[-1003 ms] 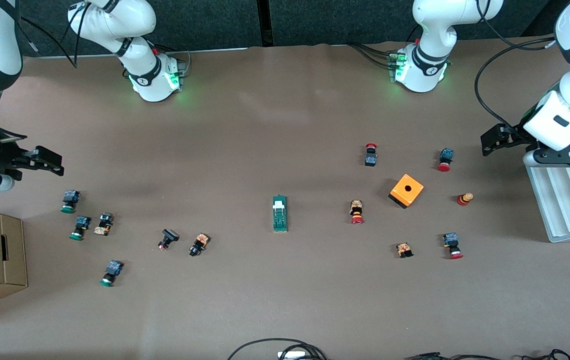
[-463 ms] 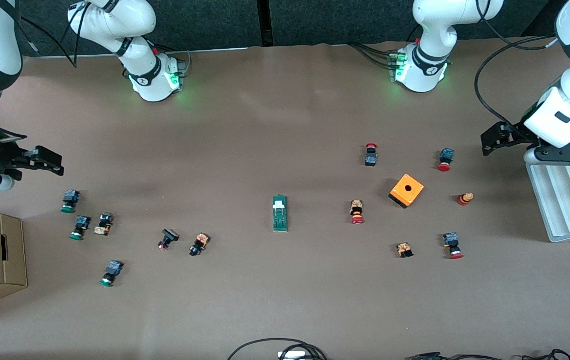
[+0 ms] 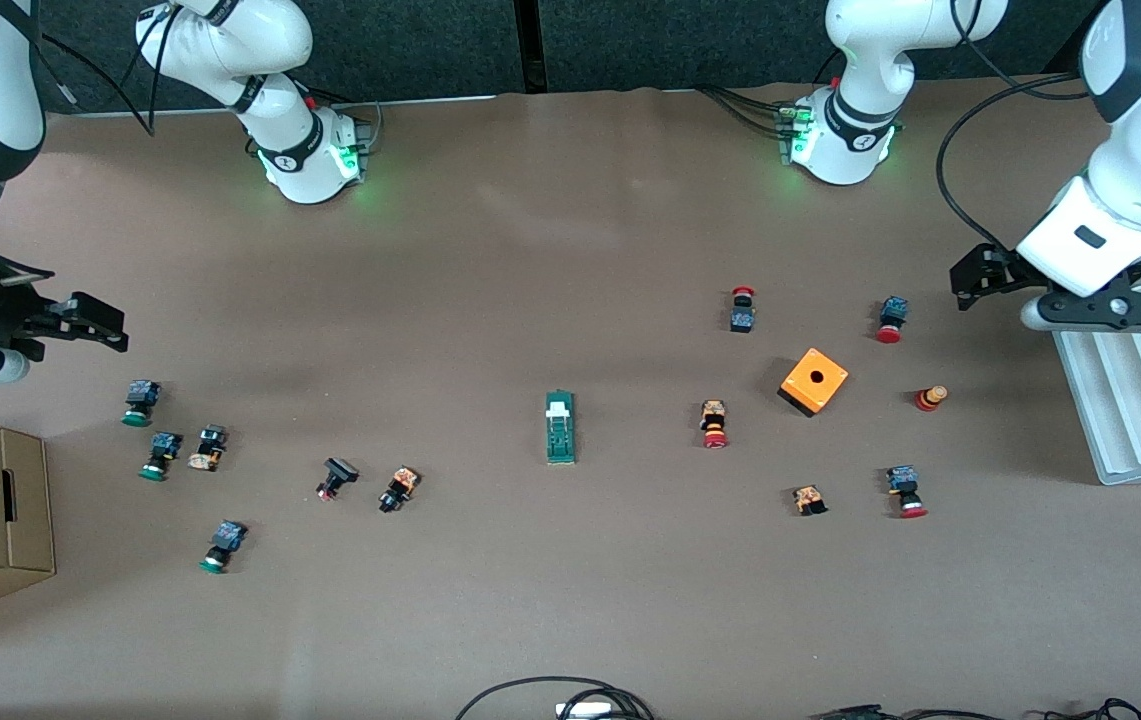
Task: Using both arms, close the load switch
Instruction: 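Move the left gripper over the green load switch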
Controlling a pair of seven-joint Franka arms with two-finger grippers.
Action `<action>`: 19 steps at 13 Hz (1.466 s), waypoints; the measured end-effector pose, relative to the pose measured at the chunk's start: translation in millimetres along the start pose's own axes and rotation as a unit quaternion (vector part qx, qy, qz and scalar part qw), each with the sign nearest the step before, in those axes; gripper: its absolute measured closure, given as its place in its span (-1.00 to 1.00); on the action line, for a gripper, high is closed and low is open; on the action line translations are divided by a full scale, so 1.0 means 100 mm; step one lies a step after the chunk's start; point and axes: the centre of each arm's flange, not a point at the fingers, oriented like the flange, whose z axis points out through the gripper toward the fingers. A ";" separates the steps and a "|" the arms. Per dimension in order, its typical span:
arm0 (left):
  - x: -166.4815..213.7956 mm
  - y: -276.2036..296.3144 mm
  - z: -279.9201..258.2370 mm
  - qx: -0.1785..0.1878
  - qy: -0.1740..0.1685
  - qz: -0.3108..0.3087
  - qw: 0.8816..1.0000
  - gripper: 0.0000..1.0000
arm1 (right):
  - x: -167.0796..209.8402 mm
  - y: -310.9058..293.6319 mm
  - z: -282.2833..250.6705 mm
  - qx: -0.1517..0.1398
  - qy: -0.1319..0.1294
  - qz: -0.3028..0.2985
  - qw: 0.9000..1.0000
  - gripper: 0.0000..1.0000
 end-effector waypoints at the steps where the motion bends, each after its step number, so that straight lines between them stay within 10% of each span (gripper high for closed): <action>1: 0.01 0.01 0.02 0.000 -0.002 0.001 1.000 -1.00 | 0.00 0.00 0.00 0.000 0.000 0.000 1.000 -1.00; 19: -0.27 2.84 0.03 -0.036 0.052 -0.122 0.990 -1.00 | 0.00 0.00 0.00 0.000 0.000 0.000 1.000 -1.00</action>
